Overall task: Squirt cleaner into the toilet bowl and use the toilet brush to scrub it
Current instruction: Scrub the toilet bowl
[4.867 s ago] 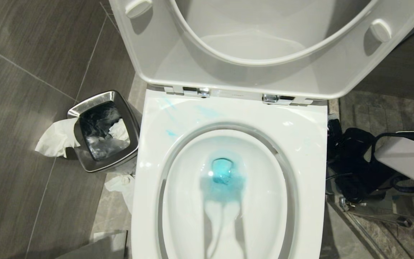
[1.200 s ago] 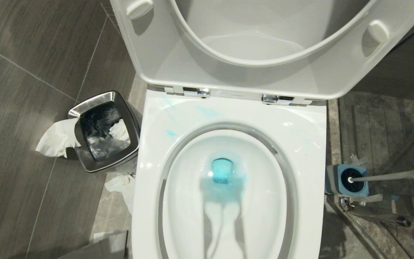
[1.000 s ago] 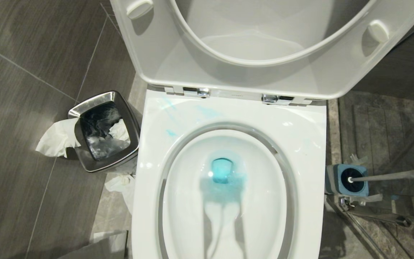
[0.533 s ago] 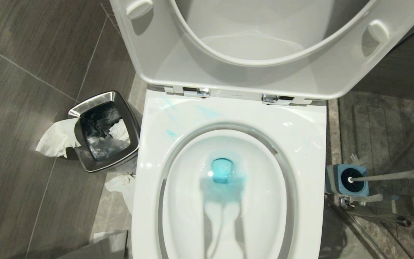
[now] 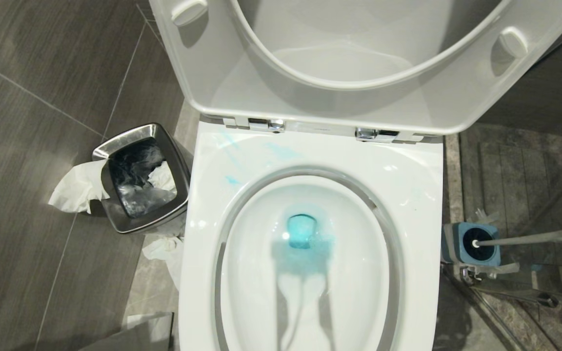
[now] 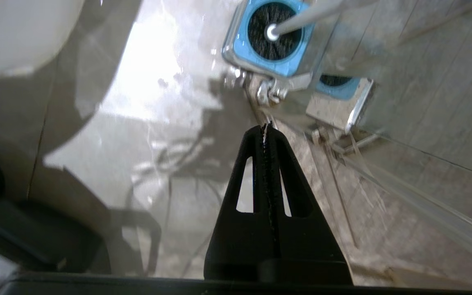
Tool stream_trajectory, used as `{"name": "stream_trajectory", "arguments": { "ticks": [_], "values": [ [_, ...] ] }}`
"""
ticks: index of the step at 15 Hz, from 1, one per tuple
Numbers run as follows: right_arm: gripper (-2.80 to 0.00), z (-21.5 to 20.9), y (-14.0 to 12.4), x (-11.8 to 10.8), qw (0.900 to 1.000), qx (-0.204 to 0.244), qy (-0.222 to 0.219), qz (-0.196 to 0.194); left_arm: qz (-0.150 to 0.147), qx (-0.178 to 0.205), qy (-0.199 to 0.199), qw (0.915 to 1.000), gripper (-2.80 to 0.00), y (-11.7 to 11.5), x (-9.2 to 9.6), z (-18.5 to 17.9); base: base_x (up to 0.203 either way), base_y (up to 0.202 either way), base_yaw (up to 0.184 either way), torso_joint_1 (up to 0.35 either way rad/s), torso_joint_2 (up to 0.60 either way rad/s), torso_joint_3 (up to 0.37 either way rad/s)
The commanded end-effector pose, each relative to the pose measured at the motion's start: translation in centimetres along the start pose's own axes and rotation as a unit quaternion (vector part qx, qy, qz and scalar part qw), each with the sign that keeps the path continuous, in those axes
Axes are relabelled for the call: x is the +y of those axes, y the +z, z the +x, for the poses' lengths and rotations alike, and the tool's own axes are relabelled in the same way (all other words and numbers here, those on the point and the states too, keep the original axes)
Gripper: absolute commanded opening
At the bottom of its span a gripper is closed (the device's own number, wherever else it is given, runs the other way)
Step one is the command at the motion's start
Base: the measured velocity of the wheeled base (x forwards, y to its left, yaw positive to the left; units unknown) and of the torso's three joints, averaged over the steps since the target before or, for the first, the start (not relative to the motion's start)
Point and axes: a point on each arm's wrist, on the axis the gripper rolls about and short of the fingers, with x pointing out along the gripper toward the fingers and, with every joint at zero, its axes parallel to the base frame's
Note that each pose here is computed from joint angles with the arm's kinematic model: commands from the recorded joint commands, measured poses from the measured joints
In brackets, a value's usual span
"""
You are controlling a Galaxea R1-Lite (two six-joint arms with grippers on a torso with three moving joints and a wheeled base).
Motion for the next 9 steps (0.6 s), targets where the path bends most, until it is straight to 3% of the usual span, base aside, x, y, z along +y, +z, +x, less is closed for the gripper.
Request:
{"name": "stream_trajectory", "arguments": {
  "ticks": [1, 5, 9],
  "values": [
    [-2.8, 0.39, -0.67, 0.28, 1.0, 0.007, 0.012, 0.018, 0.0, 0.002, 0.0, 1.0, -2.8, -0.08, 0.0, 0.03, 0.0, 0.0, 0.0, 0.0, 0.0, 0.0],
    [-2.8, 0.46, -0.71, 0.28, 0.998, 0.011, 0.01, 0.064, 0.0, 0.002, 0.0, 1.0, -2.8, -0.07, 0.0, 0.03, 0.0, 0.0, 0.0, 0.0, 0.0, 0.0],
    [-2.8, 0.42, -1.19, 0.49, 0.996, 0.019, 0.012, 0.083, 0.0, 0.002, 0.0, 1.0, -2.8, -0.08, 0.0, 0.03, 0.0, 0.0, 0.0, 0.0, 0.0, 0.0]
  ]
}}
